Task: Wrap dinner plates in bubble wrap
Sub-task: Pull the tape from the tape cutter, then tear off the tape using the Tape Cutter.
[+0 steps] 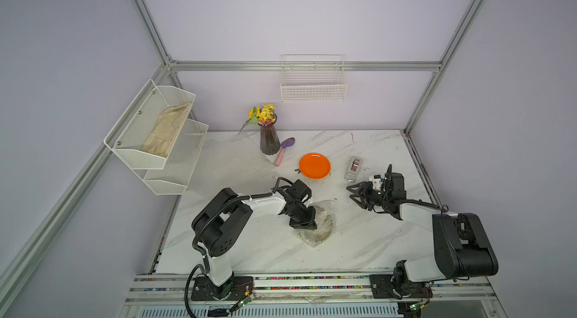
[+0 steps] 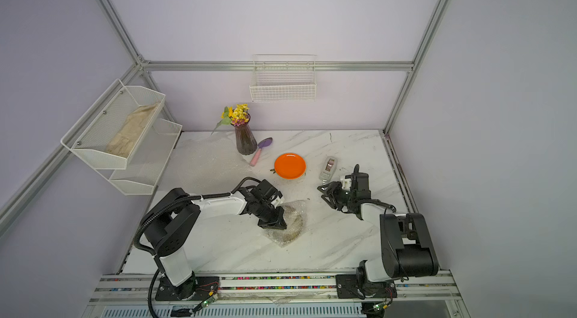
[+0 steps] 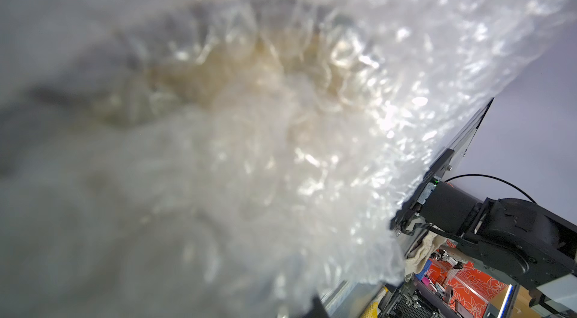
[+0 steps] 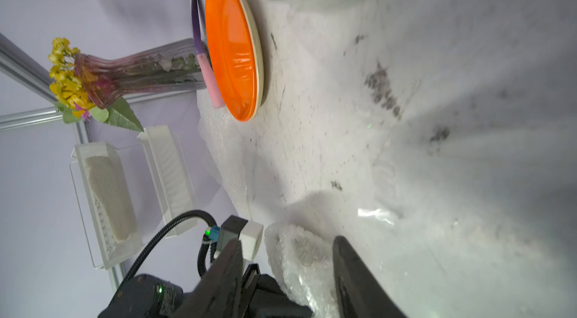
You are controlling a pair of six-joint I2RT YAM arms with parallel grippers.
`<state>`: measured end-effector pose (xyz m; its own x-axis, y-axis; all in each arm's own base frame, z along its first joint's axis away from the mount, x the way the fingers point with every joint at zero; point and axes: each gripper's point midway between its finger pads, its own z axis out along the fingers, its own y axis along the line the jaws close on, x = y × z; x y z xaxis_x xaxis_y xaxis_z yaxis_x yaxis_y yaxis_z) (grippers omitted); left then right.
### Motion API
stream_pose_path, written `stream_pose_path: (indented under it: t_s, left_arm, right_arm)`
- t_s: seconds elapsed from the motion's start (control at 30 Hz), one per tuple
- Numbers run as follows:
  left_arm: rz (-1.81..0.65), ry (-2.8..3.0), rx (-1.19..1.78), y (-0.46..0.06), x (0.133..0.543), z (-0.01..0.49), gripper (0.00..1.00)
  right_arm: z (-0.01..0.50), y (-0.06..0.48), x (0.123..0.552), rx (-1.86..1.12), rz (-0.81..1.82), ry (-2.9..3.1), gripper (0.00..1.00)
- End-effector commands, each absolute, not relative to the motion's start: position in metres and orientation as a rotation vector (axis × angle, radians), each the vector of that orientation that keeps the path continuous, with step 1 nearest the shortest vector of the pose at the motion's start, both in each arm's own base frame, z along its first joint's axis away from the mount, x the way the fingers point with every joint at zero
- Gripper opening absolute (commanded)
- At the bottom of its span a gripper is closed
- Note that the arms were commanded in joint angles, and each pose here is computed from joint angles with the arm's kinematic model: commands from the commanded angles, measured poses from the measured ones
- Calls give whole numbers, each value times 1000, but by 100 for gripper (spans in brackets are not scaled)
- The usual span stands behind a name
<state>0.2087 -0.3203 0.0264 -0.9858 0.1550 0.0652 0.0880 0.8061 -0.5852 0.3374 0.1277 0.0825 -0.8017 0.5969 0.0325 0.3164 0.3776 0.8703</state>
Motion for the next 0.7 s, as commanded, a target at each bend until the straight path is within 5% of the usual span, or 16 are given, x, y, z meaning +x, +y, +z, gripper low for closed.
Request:
stream_pose_path:
  t_s: [0.0,0.4,0.67]
  left_arm:
    - [501,-2862,-117,-265,173,-33,10]
    - [498,-2854,-105,-264,170,-33,10]
    - [496,-2853,-96,-264,171,-33,10]
  right_arm:
    - [75,106,363,700,1278,2343,54]
    - [72,110,420,571,1442,2129,49]
    - [66,108,421,593,1433,2129,33]
